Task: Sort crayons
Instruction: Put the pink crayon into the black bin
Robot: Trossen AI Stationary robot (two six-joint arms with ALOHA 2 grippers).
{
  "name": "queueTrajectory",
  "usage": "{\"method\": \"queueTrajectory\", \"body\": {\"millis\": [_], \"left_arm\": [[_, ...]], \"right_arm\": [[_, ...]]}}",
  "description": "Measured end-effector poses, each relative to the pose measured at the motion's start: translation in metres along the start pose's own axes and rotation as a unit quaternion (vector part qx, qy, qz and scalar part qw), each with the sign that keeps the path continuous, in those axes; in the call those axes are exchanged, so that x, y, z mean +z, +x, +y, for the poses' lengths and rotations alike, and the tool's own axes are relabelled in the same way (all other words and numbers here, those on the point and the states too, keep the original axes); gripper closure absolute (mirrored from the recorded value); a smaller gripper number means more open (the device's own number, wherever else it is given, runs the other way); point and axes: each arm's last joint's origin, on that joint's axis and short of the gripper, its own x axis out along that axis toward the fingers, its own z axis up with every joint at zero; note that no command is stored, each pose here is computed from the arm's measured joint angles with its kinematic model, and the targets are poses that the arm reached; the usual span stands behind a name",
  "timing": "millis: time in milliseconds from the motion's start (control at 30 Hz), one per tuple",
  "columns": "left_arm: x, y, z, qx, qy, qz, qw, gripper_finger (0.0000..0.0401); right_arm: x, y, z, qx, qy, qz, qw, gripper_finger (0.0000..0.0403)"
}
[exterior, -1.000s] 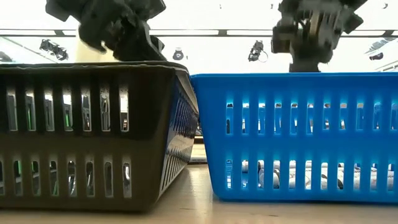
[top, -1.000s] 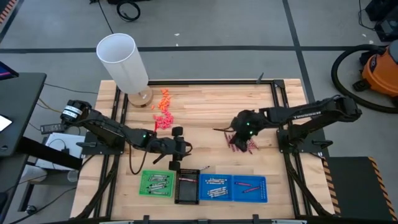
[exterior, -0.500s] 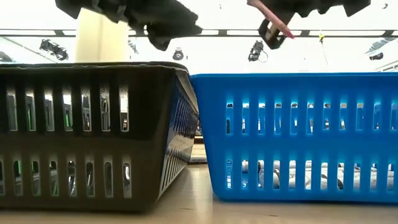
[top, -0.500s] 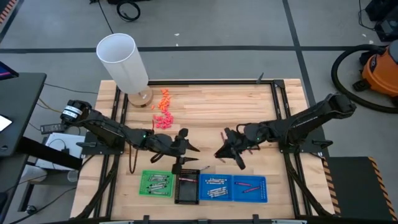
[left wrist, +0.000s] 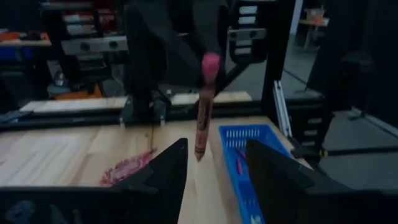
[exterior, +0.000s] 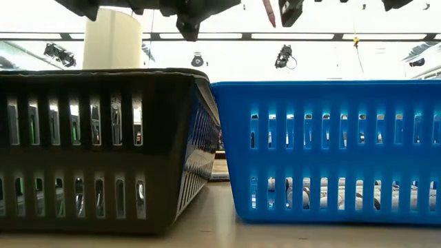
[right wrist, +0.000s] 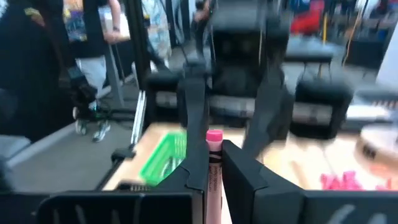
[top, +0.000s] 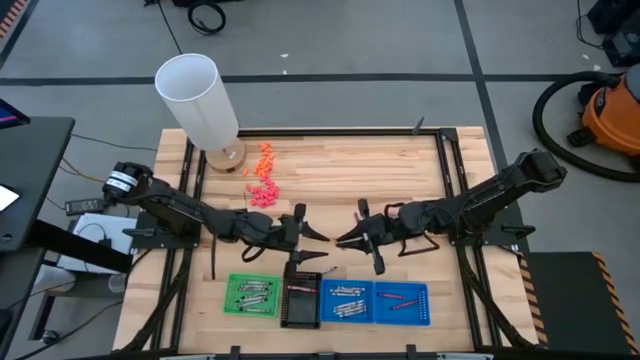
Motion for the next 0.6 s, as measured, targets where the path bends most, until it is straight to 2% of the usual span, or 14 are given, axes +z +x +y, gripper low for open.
{"method": "queueTrajectory", "body": {"millis": [233, 467, 600], "left_arm": [[-0.007, 0.019, 0.006, 0.023, 0.001, -0.017, 1.0, 0.0229], [-0.006, 0.032, 0.012, 0.03, 0.014, -0.02, 0.999, 0.023], [-0.005, 0.033, 0.011, 0.028, 0.023, -0.021, 0.999, 0.0253]], "right_arm": [[0.006, 0.001, 0.0, -0.003, -0.03, -0.034, 0.999, 0.0362], [0.006, 0.001, -0.001, -0.015, -0.051, -0.034, 0.998, 0.0362], [0.006, 0.001, -0.001, -0.015, -0.052, -0.033, 0.998, 0.0362]]}}
